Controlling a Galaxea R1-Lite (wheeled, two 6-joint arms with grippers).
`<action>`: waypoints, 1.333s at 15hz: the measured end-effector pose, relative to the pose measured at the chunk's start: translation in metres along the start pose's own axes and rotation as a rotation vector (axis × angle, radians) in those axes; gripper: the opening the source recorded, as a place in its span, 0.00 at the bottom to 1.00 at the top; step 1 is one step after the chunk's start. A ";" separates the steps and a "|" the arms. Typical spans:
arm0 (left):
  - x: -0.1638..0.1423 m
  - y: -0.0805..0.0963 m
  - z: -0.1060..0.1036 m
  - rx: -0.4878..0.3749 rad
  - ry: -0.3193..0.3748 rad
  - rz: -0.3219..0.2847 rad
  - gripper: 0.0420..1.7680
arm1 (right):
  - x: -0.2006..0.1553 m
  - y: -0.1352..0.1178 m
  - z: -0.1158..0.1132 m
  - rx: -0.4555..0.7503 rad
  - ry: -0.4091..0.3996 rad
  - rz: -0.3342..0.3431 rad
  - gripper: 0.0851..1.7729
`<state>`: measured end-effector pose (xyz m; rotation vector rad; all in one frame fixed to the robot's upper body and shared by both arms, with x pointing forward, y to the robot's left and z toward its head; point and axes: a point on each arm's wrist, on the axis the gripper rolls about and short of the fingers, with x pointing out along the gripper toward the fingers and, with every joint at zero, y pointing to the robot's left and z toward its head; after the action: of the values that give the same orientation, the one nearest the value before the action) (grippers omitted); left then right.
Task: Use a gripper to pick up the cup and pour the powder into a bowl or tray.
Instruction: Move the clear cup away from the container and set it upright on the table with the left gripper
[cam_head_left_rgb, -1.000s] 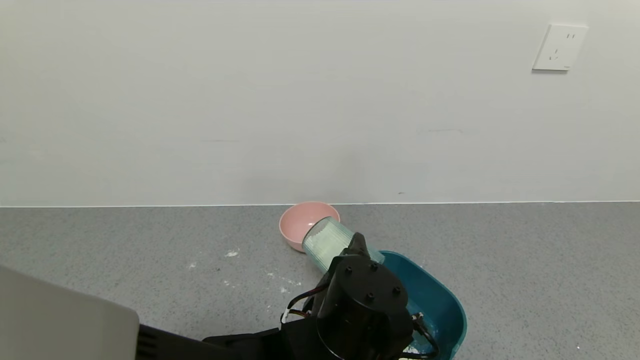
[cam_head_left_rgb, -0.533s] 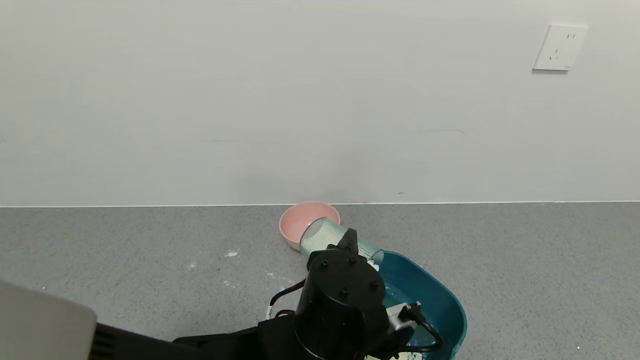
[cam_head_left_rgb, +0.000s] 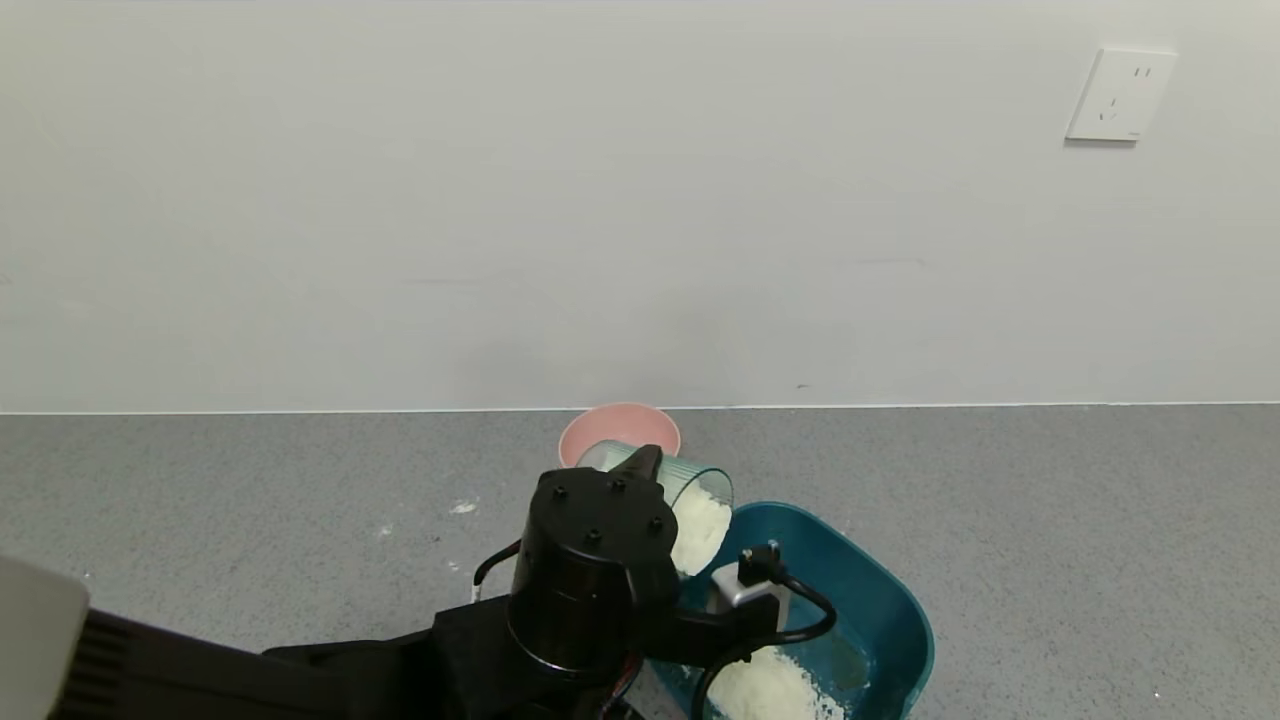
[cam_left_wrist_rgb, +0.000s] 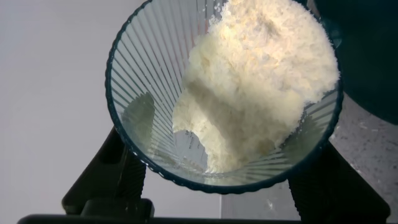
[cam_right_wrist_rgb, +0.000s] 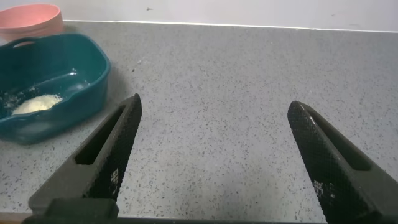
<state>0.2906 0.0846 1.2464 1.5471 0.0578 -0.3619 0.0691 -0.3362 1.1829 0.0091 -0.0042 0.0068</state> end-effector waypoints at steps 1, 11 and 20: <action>0.000 0.002 -0.004 -0.033 0.003 0.001 0.72 | 0.000 0.000 0.000 0.000 0.000 0.000 0.96; 0.033 0.015 -0.065 -0.486 0.163 0.034 0.72 | 0.000 0.000 0.000 0.000 0.000 0.000 0.96; 0.033 0.025 -0.117 -0.910 0.081 -0.002 0.72 | 0.000 0.000 0.000 0.000 0.000 0.000 0.96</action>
<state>0.3511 0.1926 1.2582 0.6584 0.2506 -0.2208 0.0691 -0.3362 1.1829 0.0091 -0.0038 0.0068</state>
